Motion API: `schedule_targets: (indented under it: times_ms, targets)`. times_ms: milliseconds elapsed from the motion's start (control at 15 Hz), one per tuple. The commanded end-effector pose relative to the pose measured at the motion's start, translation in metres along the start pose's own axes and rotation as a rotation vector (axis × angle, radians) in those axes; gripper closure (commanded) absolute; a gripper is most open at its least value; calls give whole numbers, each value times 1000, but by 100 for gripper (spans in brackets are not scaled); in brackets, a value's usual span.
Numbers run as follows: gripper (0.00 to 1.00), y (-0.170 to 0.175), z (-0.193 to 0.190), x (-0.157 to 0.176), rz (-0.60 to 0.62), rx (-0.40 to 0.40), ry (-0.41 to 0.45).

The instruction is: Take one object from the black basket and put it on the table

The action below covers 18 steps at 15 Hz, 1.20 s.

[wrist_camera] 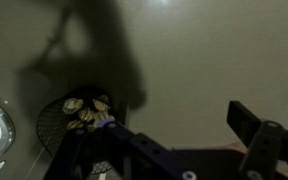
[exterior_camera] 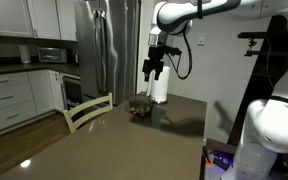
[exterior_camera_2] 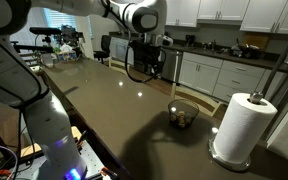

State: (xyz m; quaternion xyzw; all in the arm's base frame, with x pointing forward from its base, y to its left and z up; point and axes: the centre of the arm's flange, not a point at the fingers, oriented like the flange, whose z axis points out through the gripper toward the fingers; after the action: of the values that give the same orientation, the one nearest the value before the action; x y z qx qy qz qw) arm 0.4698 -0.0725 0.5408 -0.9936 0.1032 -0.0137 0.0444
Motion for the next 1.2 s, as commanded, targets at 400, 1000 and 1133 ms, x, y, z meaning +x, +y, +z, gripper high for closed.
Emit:
schedule_targets:
  times_ms: [400, 1000, 1133]
  targets:
    - [0, 53, 43, 64, 87, -24, -30]
    - [0, 70, 63, 78, 138, -30, 12]
    - [0, 69, 64, 81, 141, -42, 34]
